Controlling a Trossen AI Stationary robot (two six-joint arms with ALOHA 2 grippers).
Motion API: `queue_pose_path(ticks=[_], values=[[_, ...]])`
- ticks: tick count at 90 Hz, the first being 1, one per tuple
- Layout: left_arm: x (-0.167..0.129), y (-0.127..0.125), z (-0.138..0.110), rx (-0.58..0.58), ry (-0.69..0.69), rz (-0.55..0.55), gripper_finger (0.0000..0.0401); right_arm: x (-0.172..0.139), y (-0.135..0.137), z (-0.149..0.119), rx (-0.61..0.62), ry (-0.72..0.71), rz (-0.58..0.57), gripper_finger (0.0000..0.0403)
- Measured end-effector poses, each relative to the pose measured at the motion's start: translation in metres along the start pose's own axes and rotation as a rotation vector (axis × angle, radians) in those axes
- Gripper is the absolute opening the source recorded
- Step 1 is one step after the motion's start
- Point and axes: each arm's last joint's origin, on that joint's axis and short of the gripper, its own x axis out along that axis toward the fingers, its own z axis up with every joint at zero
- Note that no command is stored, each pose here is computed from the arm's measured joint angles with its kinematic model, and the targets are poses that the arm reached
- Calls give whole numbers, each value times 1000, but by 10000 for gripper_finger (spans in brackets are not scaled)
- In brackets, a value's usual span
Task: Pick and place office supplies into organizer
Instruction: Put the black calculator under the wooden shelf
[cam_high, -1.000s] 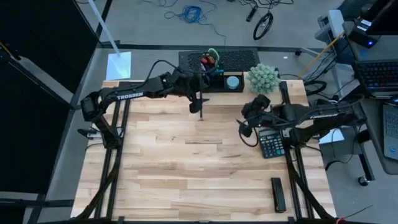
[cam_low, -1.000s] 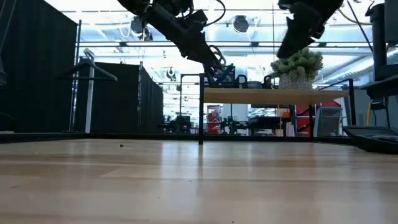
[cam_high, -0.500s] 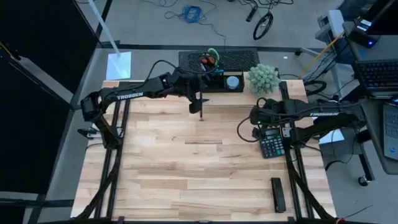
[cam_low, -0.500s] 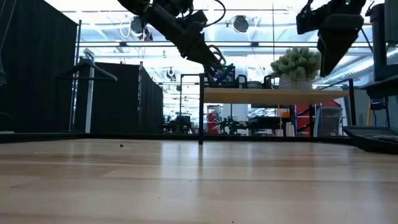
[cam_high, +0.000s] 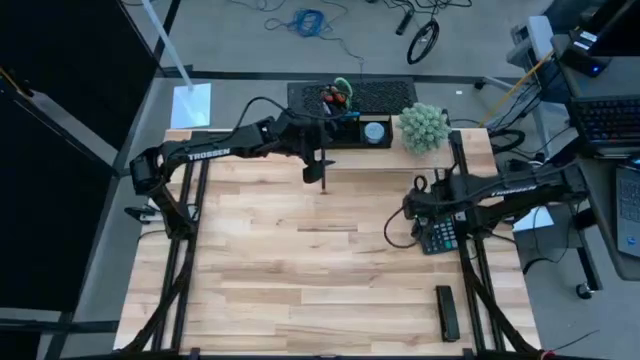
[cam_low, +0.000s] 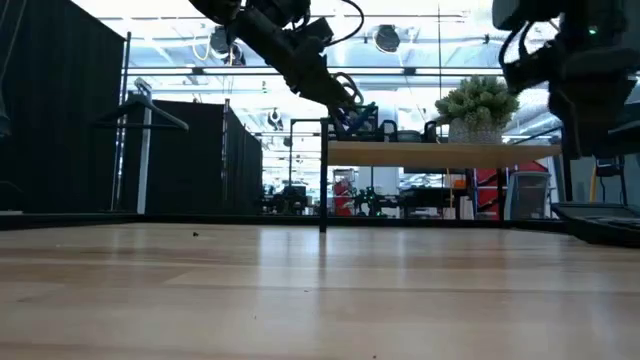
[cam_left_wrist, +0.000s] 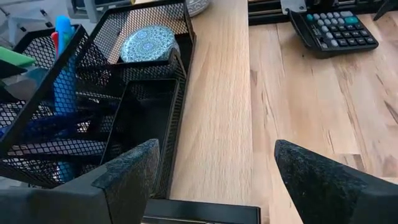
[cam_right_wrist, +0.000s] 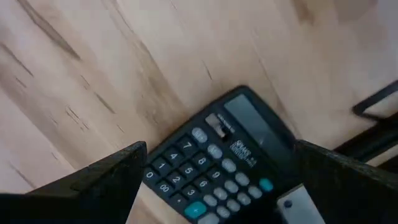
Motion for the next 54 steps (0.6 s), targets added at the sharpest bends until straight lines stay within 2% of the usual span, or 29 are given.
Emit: queue_pose_path(ticks=[16,29,40,54], values=[[0,0,0,0,0,0,309,10,1,-7,198,61,5,384],[0,0,0,0,-1,1,309,9,1,-6,387,39,-5,384],[0,0,0,0,-2,1,309,9,1,-5,433,10,-21,384],[0,0,0,0,-2,0,309,9,8,4,474,-54,64,384]])
